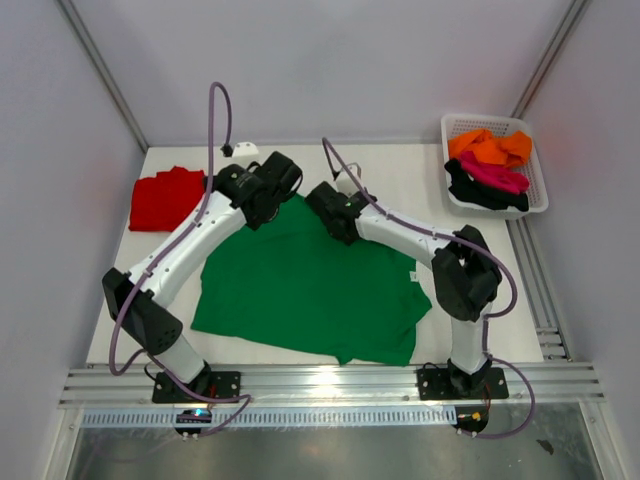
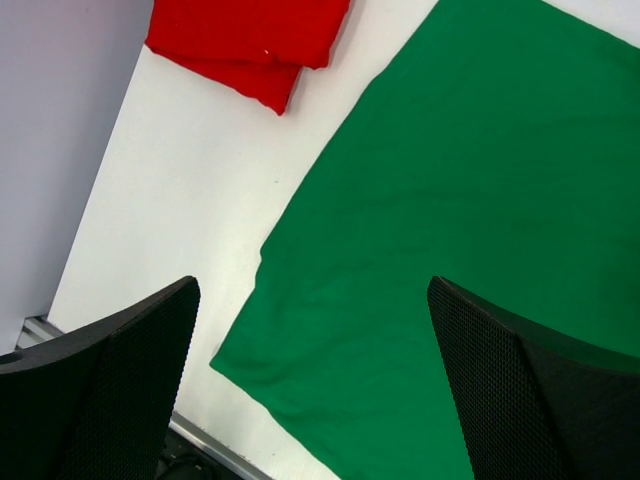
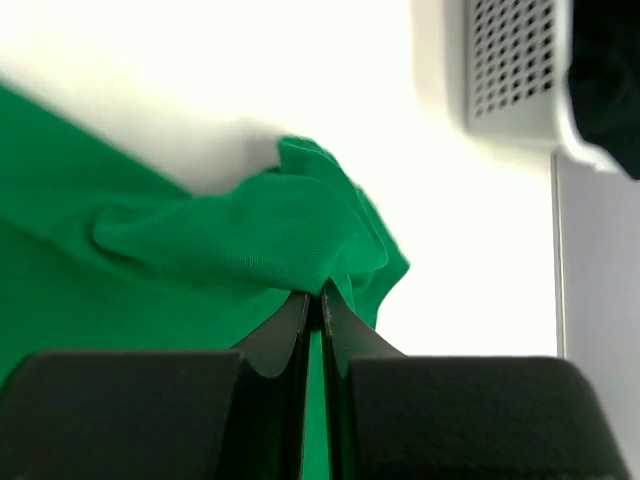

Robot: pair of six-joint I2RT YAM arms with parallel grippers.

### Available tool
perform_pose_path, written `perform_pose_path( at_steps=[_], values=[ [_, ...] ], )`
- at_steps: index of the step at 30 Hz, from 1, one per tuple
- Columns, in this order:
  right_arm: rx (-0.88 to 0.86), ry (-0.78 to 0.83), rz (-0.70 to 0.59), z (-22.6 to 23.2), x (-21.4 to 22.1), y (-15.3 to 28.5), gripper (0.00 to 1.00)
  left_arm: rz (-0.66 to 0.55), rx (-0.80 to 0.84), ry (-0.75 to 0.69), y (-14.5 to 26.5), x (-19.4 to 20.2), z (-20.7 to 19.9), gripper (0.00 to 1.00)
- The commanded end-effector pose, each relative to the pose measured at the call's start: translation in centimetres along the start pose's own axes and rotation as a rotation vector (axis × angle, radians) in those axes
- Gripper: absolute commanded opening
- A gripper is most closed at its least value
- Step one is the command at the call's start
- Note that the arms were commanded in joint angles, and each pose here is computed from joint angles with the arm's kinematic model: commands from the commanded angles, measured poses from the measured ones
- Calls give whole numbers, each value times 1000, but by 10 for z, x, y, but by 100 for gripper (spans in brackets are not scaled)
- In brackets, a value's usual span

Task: Fold and stack the t-shirts
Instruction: Flatten out the tshirt

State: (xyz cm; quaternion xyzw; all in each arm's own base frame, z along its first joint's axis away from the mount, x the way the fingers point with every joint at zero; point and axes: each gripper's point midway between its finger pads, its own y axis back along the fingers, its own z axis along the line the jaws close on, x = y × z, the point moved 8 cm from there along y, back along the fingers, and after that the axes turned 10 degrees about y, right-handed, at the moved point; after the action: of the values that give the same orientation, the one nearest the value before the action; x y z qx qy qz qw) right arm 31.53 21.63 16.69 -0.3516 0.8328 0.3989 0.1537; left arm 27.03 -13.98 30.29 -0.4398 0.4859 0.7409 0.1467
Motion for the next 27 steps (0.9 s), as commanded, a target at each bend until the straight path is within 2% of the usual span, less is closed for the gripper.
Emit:
perform_pose_path(
  at_steps=[1, 5, 14, 24, 27],
  values=[
    [77, -79, -101, -40, -41, 7, 8, -14, 17, 63, 1, -4, -2, 98],
    [105, -118, -124, -59, -68, -2, 8, -15, 16, 57, 1, -3, -2, 98],
    [154, -135, -129, -79, -95, -34, 8, -12, 17, 60, 2, -2, -1, 98],
    [145, -100, -97, -62, -96, -63, 9, 3, -2, 41, -5, 6, -5, 98],
    [139, -103, -90, -52, -92, -71, 13, 28, -15, 31, -9, 12, -7, 98]
  ],
)
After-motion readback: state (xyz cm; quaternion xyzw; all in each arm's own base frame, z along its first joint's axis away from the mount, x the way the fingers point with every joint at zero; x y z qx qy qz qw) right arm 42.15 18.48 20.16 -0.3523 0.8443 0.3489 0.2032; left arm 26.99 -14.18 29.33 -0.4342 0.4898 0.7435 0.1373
